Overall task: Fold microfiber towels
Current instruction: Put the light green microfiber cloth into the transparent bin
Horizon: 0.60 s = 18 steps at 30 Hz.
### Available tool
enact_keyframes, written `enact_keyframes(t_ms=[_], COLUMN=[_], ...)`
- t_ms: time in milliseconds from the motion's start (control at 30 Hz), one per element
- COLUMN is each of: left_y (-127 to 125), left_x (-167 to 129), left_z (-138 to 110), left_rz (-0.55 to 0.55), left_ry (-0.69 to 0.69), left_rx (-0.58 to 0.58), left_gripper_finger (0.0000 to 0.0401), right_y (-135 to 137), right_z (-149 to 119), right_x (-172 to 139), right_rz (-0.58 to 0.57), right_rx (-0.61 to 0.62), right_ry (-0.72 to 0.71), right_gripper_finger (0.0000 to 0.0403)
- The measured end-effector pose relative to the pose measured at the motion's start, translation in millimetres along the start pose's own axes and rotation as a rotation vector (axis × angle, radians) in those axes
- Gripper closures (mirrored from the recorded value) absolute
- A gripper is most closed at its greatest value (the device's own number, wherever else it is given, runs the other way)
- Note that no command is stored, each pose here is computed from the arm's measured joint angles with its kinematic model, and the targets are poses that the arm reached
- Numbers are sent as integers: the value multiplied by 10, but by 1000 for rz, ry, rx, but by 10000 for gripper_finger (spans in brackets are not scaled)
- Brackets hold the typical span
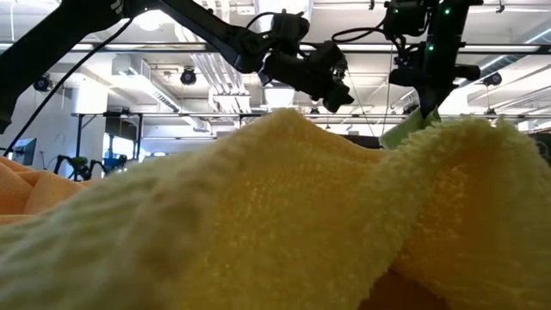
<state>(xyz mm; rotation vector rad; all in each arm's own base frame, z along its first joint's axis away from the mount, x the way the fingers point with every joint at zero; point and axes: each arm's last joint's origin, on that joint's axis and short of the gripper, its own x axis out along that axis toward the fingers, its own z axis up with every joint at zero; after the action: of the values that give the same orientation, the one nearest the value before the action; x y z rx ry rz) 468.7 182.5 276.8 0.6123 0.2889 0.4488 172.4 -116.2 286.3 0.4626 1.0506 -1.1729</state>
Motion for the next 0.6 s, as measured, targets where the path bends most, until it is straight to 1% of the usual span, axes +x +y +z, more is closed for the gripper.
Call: enact_keyframes(t_ms=[67,233,467,600], left_y=[8,48,39,1], left_x=[-18,-100,-203,-223], left_z=[4,54,66,56], left_rz=[5,-29,-113,-210], left_ry=[27,70,152,142], left_rx=[3,5,14,-67], left_gripper_finger=[322,322,322,322], right_y=[0,20,-28,-69], right_z=[3,29,112,147], right_x=[1,-1,33,55], right_rz=[1,25,31,24], right_rx=[2,16,74,97], right_ry=[-2,-24,-62,-71], right_gripper_finger=[394,394,394,394])
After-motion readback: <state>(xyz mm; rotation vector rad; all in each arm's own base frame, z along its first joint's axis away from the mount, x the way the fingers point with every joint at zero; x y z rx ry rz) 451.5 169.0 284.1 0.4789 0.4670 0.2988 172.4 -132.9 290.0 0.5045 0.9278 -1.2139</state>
